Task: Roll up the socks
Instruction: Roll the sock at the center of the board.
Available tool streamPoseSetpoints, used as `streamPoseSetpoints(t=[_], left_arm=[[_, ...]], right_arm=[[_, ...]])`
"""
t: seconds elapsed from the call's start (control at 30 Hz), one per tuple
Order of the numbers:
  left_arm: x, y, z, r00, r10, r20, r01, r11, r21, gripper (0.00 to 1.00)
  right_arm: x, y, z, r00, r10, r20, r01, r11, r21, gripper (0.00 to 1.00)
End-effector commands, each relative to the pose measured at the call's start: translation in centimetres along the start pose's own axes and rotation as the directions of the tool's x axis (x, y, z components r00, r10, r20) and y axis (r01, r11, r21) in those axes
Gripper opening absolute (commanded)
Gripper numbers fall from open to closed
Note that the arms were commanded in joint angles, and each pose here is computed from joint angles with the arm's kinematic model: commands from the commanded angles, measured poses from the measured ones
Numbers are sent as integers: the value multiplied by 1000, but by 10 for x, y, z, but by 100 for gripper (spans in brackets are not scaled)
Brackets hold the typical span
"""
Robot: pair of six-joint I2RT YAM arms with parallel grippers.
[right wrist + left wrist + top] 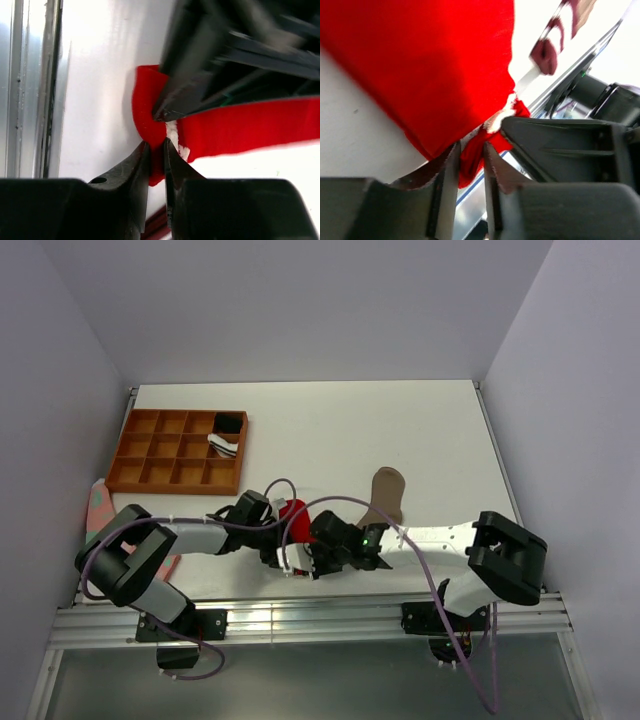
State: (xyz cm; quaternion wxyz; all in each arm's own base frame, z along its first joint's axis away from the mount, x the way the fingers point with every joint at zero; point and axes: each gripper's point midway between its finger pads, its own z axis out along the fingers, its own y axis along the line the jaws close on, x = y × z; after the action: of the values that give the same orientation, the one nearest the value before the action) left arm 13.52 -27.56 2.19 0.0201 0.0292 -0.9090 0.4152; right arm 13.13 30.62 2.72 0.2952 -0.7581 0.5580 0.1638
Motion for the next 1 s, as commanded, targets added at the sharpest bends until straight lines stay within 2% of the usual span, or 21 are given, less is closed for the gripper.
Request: streamPoseSetpoints(t=[0.0, 0.13, 0.23, 0.27, 0.33, 0.5, 0.77, 0.87, 0.97], left_arm=[[-13, -2, -2, 994, -29, 103, 30, 1000, -2, 32], [-29, -7, -6, 979, -47, 200, 45, 999, 16, 35], [-36, -6, -8, 965, -39, 261, 36, 999, 17, 34], [-44, -5, -11, 951, -31, 306, 30, 1000, 10, 34], [-44, 3, -15, 940, -26, 340, 29, 1000, -3, 34], [-56, 0, -32, 879, 1, 476, -16, 999, 29, 35], [-59, 3, -50, 804, 16, 594, -70, 995, 67, 39], [-62, 0, -55, 774, 64, 630, -121, 991, 49, 40], [-69, -8, -59, 733, 118, 670, -175, 984, 18, 40]], right_arm=[[-17, -17, -16, 993, 99, 60, -95, 994, -58, 17], [-24, -19, -21, 982, 173, 73, -159, 973, -169, 17], [-22, -17, -19, 976, 212, 38, -197, 951, -239, 17], [-15, -9, -16, 973, 232, -6, -224, 933, -281, 17], [-20, -14, -16, 968, 250, -9, -240, 918, -315, 17], [-18, -3, -15, 935, 345, -83, -342, 815, -469, 17], [-8, -23, -10, 841, 509, -184, -517, 656, -550, 17], [-1, -30, -8, 786, 570, -240, -595, 591, -544, 17], [7, -36, -1, 751, 598, -279, -643, 564, -518, 17]])
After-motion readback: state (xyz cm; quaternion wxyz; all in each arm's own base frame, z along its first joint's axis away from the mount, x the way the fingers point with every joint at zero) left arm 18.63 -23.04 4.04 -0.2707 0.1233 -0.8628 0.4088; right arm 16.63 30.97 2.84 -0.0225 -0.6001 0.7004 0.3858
